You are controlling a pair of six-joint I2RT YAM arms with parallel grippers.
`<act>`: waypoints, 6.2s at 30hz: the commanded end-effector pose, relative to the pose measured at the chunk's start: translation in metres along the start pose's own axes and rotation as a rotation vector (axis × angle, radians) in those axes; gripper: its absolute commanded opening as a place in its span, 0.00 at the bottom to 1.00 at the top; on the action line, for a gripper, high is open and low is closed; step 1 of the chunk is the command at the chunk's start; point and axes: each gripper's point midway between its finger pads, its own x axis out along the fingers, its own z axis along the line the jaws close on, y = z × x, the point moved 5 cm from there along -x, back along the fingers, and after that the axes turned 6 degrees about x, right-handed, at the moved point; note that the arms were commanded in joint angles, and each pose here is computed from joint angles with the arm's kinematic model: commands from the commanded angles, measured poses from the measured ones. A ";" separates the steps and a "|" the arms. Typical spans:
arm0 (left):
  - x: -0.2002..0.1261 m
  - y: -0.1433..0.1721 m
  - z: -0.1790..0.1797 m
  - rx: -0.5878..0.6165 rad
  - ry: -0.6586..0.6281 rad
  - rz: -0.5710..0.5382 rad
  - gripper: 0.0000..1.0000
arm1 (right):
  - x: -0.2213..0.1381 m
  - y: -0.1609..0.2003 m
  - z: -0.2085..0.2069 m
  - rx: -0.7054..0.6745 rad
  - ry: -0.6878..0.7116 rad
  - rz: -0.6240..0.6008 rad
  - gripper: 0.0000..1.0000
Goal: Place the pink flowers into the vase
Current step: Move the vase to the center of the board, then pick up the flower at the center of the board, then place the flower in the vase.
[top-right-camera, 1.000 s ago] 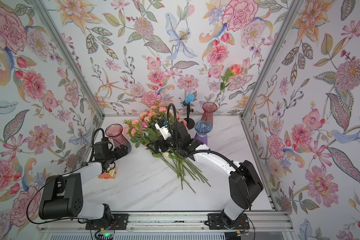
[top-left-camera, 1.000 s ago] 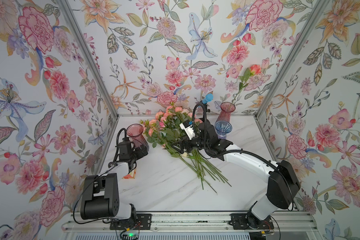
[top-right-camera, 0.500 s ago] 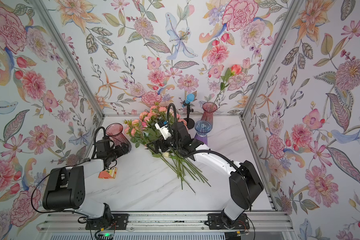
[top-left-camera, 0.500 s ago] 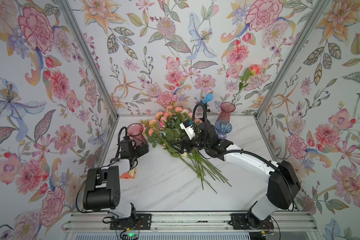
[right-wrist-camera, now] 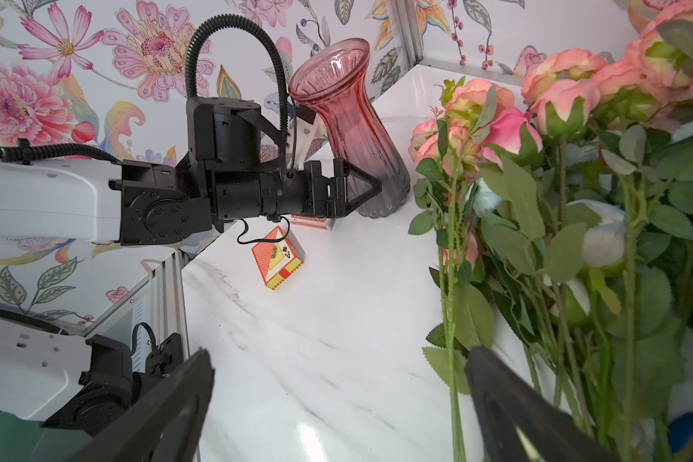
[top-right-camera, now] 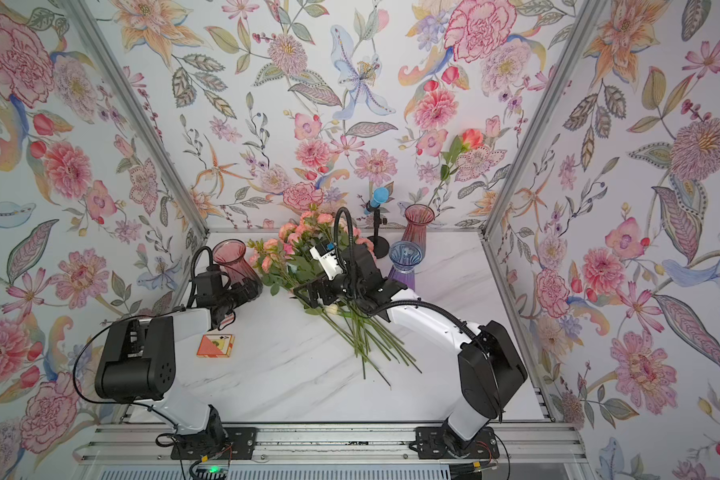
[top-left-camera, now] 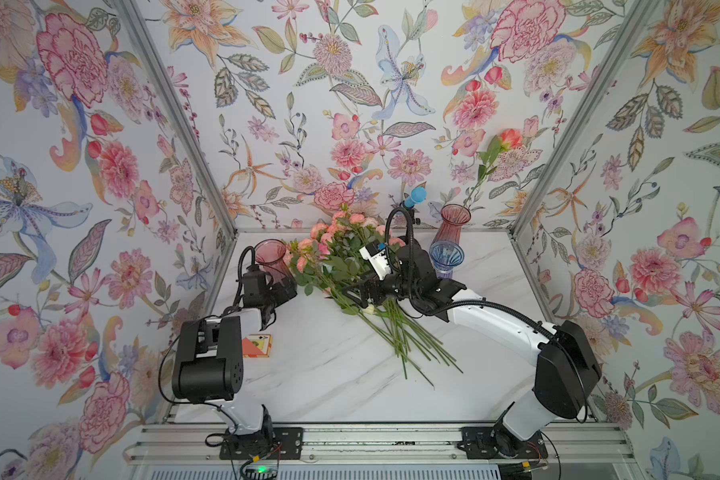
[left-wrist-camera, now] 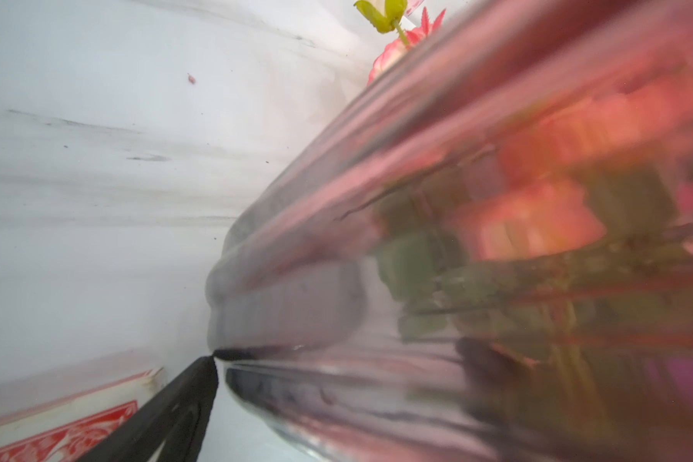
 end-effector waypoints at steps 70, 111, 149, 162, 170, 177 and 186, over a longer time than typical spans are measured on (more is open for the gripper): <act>-0.054 0.087 -0.141 -0.078 0.493 0.134 0.99 | -0.094 0.047 -0.023 -0.038 0.312 0.074 0.99; -0.006 0.092 -0.170 -0.144 0.544 0.165 0.54 | -0.098 0.059 -0.025 -0.050 0.351 0.071 0.99; -0.022 0.068 -0.175 0.031 0.503 0.108 0.00 | -0.078 0.069 -0.020 -0.045 0.322 0.107 0.99; -0.051 0.008 -0.202 0.141 0.602 -0.009 0.00 | -0.068 0.046 -0.006 -0.083 0.274 0.081 0.99; -0.086 -0.048 -0.236 0.321 0.653 -0.137 0.00 | -0.050 0.017 -0.007 -0.123 0.296 0.041 0.99; -0.120 -0.066 -0.243 0.462 0.680 -0.280 0.00 | -0.037 -0.009 0.001 -0.126 0.294 -0.024 0.99; -0.139 -0.064 -0.242 0.435 0.754 -0.359 0.00 | -0.020 -0.033 0.008 -0.169 0.309 -0.113 1.00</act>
